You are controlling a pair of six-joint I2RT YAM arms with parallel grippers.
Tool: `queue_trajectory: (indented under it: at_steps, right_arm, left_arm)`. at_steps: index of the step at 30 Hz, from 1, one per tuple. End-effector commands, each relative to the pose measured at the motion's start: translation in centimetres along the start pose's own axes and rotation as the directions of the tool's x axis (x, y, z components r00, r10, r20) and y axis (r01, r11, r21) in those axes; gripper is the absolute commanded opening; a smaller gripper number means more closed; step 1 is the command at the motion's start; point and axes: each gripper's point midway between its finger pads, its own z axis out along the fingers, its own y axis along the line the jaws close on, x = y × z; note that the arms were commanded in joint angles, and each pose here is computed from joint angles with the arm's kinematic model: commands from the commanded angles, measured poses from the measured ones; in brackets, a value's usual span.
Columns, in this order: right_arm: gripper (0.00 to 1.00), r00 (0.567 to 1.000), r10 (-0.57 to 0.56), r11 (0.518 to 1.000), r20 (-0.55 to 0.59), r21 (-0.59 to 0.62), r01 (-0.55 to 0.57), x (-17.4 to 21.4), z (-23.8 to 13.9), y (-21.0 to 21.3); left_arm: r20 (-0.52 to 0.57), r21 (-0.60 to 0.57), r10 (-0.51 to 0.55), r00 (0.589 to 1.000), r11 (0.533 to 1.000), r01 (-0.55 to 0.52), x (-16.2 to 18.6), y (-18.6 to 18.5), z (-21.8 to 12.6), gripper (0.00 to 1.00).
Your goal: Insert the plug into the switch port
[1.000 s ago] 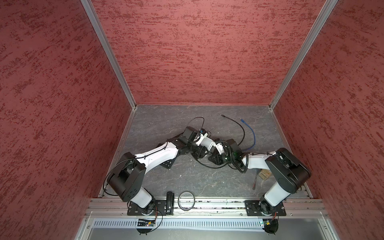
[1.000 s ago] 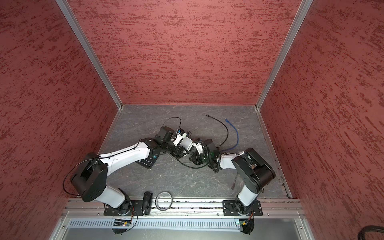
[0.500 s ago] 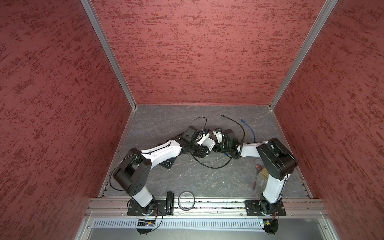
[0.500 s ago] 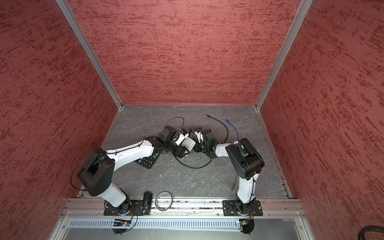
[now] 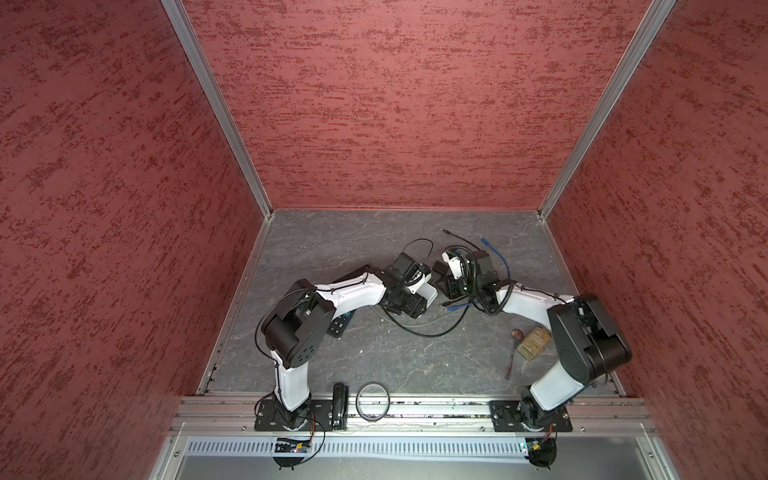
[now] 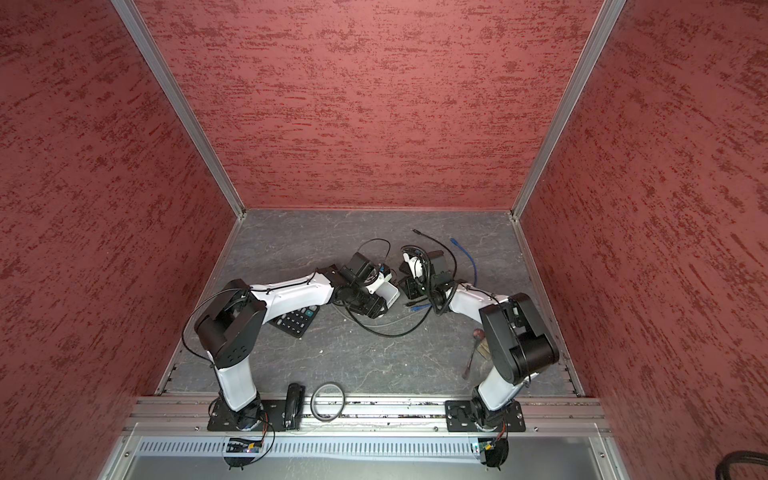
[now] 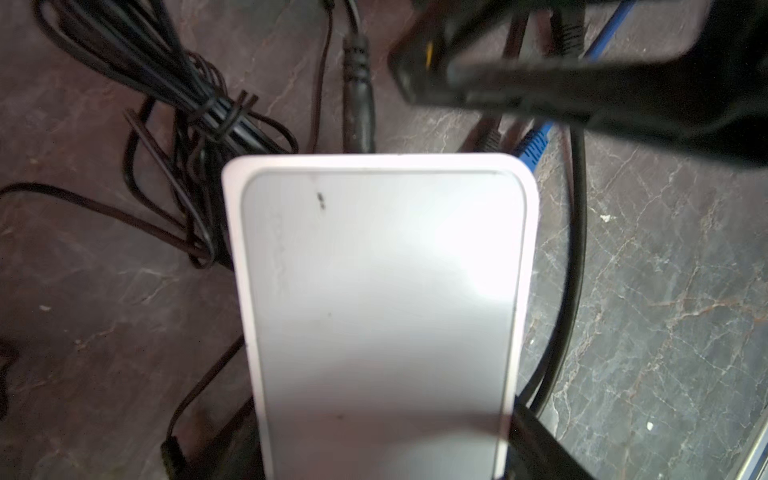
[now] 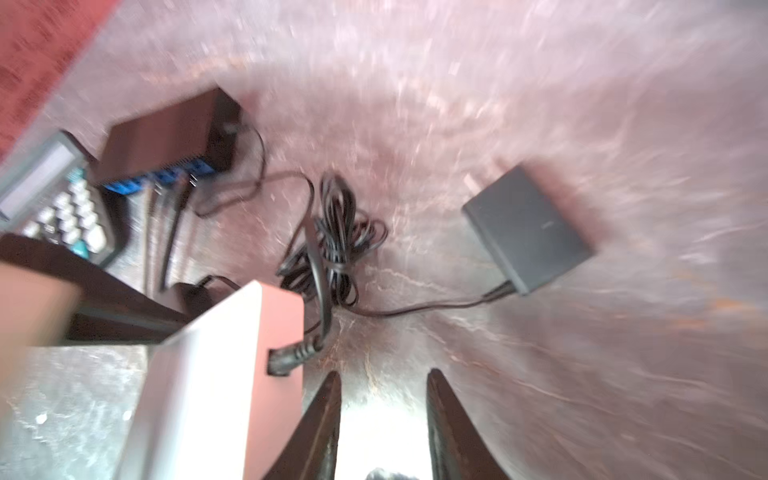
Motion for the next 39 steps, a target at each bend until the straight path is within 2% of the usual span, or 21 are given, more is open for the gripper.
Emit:
queue_trajectory:
  at_steps: [1, 4, 7, 9, 13, 15, 19, 23, 26, 32, 35, 39]
  right_arm:
    - [0.36, 0.999, -0.042, 0.999, 0.003, 0.004, 0.042, -1.1, -0.7, -0.1]
    - [0.36, 0.995, -0.098, 0.994, 0.02, 0.049, 0.097, -2.9, -1.5, -0.4]
    - [0.36, 0.977, -0.2, 0.977, 0.074, 0.089, 0.193, -5.1, -2.9, -0.3]
    - [0.37, 0.95, -0.284, 0.956, 0.131, 0.114, 0.271, -6.4, -4.0, 0.1]
    - [0.42, 0.868, -0.444, 0.894, 0.221, 0.18, 0.411, -7.8, -6.1, 0.8]
    - [0.43, 0.843, -0.503, 0.86, 0.192, 0.205, 0.467, -7.1, -6.1, 0.5]
    - [0.43, 0.844, -0.531, 0.828, 0.08, 0.26, 0.496, -5.4, -5.8, -1.3]
    - [0.43, 0.818, -0.575, 0.8, -0.012, 0.197, 0.566, -2.5, -5.4, -1.3]
    - [0.43, 0.765, -0.642, 0.757, -0.052, 0.109, 0.644, 0.0, -5.2, -0.5]
    - [0.43, 0.709, -0.679, 0.718, -0.188, 0.033, 0.696, 4.3, -5.1, -1.4]
    - [0.43, 0.687, -0.697, 0.701, -0.207, 0.003, 0.713, 5.4, -5.0, -1.5]
    - [0.42, 0.68, -0.705, 0.699, -0.199, -0.04, 0.714, 5.9, -4.8, -1.1]
  left_arm:
    - [0.006, -0.011, 0.02, 1.0, 1.0, -0.02, -0.6, 0.0, -0.3, 0.14]
    - [-0.018, -0.04, 0.016, 1.0, 0.999, -0.016, -0.2, 0.7, 0.3, 0.16]
    - [-0.049, -0.076, 0.009, 0.999, 0.997, -0.013, 0.1, 1.3, 1.1, 0.18]
    - [-0.07, -0.095, 0.007, 0.997, 0.995, -0.014, 0.3, 1.7, 1.7, 0.2]
    - [-0.134, -0.137, 0.026, 0.991, 0.99, -0.044, 1.2, 2.0, 2.9, 0.22]
    - [-0.159, -0.145, 0.039, 0.987, 0.987, -0.062, 1.6, 1.9, 3.3, 0.25]
    - [-0.2, -0.165, 0.047, 0.979, 0.983, -0.081, 2.2, 2.0, 4.0, 0.34]
    - [-0.202, -0.161, 0.04, 0.979, 0.984, -0.074, 2.2, 2.0, 4.2, 0.46]
    - [-0.187, -0.158, 0.038, 0.982, 0.985, -0.069, 1.8, 1.8, 4.2, 0.57]
    - [-0.137, -0.137, 0.025, 0.99, 0.99, -0.044, 0.5, 1.5, 3.8, 0.72]
    - [-0.106, -0.125, 0.017, 0.994, 0.992, -0.03, -0.3, 1.5, 3.4, 0.78]
    - [-0.063, -0.098, 0.007, 0.998, 0.995, -0.014, -1.4, 1.2, 2.7, 0.84]
